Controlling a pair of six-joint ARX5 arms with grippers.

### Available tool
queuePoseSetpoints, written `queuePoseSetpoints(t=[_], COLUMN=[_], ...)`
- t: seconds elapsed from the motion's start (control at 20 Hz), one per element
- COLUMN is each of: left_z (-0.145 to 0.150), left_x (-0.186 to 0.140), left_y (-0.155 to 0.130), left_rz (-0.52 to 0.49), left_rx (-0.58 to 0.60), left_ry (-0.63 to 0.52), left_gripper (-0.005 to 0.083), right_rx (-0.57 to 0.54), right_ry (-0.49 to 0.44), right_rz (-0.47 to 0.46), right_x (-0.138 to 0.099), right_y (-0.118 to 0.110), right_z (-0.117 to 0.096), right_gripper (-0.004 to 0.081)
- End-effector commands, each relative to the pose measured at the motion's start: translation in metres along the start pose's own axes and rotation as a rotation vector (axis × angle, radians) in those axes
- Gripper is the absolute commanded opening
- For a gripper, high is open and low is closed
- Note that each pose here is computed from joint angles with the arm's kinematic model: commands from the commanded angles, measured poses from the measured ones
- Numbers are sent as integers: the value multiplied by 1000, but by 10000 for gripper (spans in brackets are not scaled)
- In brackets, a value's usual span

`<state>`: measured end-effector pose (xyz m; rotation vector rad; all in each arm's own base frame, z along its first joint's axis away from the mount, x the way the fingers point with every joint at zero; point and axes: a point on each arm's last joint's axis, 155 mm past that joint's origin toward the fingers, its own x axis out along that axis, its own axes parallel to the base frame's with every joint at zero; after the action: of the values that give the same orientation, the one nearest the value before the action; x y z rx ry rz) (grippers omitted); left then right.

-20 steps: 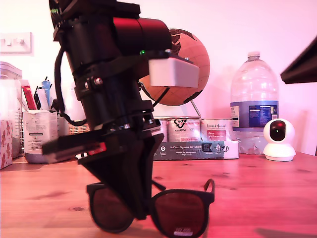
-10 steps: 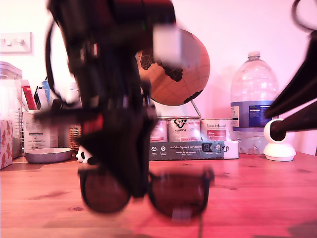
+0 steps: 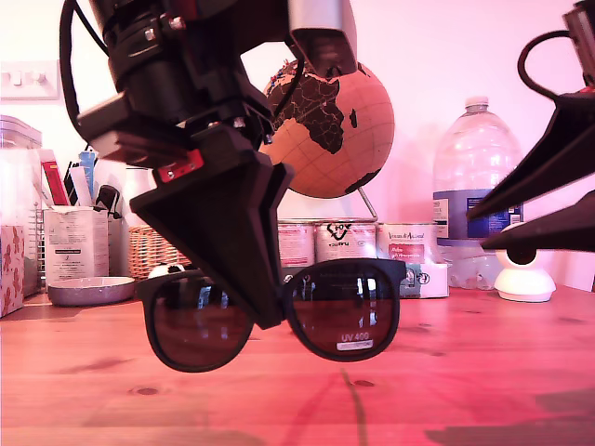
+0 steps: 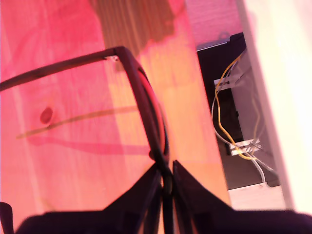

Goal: Pick up the sunglasses and close them, then place them back on the table

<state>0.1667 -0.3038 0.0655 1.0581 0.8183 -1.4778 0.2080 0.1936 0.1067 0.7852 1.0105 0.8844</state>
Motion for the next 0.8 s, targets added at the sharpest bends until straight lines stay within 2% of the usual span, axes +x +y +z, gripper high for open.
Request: queuePoseSetpoints(t=[0.0, 0.15, 0.35, 0.55, 0.75], left_z=[6, 14, 18, 12, 7], left_x=[-1, -3, -11, -15, -8], left_y=[-8, -12, -10, -12, -15], left_rz=[-15, -14, 54, 124, 166], left_rx=[4, -11, -10, -12, -34], left_ry=[-19, -51, -117, -175, -231], left_gripper=[-19, -19, -19, -19, -19], right_rx=[24, 59, 82, 104, 116], right_ry=[22, 50, 68, 79, 96], right_rz=[43, 88, 122, 172, 193], right_x=[1, 5, 8, 9, 13], right_y=[3, 4, 5, 13, 14], right_z=[0, 0, 0, 5, 6], right_gripper=[162, 174, 183, 266, 287])
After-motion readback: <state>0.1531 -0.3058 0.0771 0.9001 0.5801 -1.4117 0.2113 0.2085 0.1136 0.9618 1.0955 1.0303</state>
